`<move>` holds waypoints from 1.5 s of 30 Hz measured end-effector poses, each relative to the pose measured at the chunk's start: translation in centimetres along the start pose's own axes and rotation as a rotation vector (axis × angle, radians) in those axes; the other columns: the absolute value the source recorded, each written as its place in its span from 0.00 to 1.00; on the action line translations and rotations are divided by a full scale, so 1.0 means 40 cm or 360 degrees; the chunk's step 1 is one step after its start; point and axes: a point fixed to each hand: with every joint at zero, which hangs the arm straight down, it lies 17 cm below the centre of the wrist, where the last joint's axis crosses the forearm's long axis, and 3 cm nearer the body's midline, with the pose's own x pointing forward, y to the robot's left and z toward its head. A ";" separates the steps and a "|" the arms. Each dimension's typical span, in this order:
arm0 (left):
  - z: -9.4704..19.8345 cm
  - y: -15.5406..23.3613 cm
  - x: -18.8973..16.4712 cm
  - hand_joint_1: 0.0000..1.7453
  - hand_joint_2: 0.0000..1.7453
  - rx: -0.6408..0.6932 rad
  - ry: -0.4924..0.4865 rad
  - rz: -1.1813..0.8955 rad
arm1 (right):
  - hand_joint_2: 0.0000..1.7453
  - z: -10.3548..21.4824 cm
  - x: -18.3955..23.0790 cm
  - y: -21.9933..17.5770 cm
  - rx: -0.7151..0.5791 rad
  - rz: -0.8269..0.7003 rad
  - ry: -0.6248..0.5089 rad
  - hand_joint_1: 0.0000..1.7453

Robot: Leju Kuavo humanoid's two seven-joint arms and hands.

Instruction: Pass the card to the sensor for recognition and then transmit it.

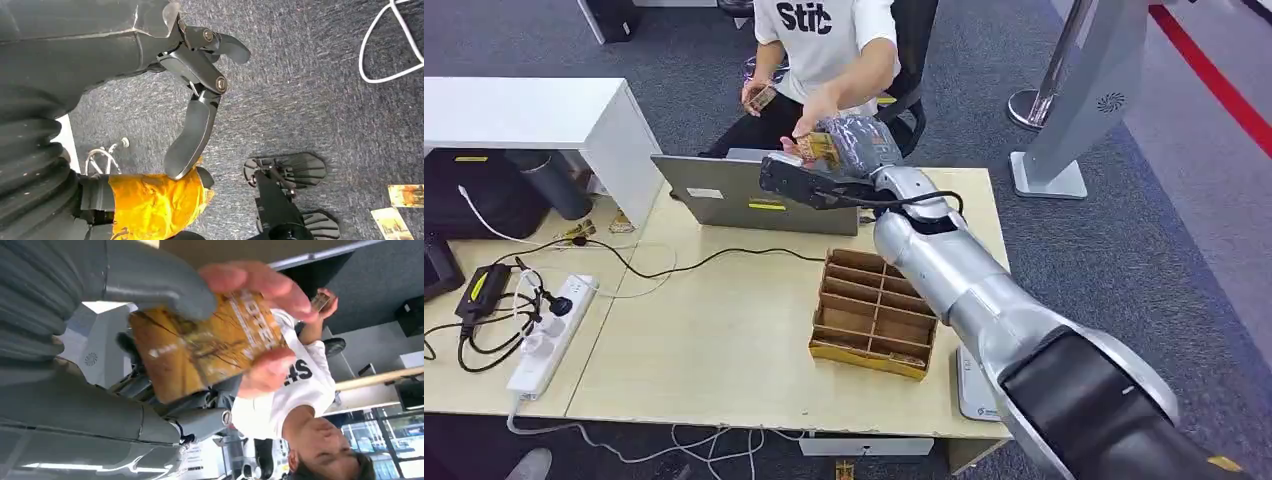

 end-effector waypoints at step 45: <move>0.020 0.056 -0.178 0.00 1.00 0.0144 0.0040 0.0304 | 1.00 0.596 -0.219 0.044 -0.0349 -0.0300 -0.0117 0.00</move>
